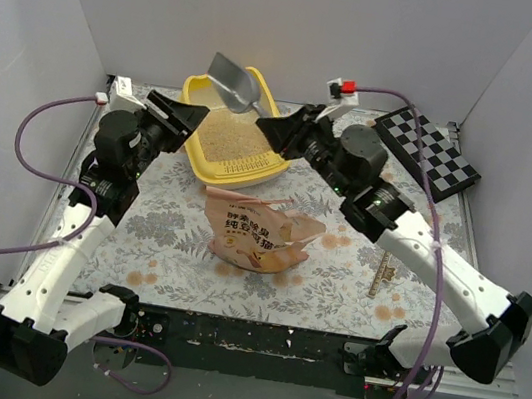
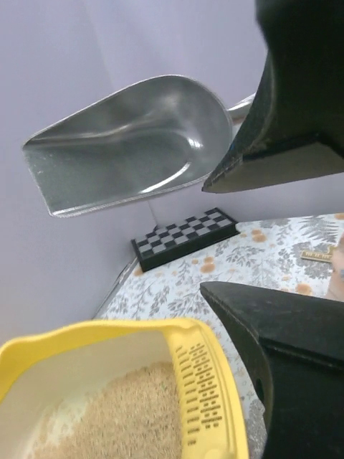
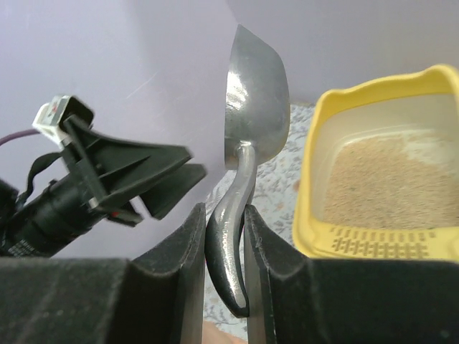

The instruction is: Fill the litter box with clean litter

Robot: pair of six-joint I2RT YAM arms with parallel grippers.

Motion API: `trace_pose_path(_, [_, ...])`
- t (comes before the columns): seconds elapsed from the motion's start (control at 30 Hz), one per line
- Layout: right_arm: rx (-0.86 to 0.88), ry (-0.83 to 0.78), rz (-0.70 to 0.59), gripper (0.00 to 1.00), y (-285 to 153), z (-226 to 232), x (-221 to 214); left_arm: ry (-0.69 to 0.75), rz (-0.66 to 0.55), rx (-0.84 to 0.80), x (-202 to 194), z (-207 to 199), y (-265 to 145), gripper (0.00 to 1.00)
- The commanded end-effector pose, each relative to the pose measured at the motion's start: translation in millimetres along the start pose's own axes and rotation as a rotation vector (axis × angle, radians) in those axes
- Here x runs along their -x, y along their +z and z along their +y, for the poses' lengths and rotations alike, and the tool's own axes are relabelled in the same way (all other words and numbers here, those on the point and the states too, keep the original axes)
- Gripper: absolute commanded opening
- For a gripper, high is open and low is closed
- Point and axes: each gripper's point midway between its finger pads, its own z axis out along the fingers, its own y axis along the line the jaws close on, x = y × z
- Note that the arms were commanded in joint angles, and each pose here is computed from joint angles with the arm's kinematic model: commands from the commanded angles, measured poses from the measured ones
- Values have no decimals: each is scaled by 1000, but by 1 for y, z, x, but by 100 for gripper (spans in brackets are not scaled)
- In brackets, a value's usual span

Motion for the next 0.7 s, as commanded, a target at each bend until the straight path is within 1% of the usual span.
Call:
trace_pose_path(0.0, [-14,-80,-138,1,-43,-8,68,242,96,-220,-14,-38,-29,54])
trace_pose_path(0.13, [-92,-188,-69,1,-81,-23,82,445,238,-395,-40,-54,-54,58])
trace_pose_path(0.27, [-148,-285,38,1,-115,-28,83,633,417,-514,-70,-48,-66,60])
trace_pose_path(0.37, [-170,-323,111,1,-140,-29,76,743,521,-589,-87,-37,-71,65])
trace_pose_path(0.47, [-196,-349,168,1,-166,-34,69,803,570,-666,-101,-37,-76,70])
trace_pose_path(0.63, [-233,-362,260,1,-204,-36,59,840,690,-836,-124,-41,-92,71])
trace_pose_path(0.67, [-239,-360,261,1,-211,-35,60,838,715,-866,-129,-42,-95,71])
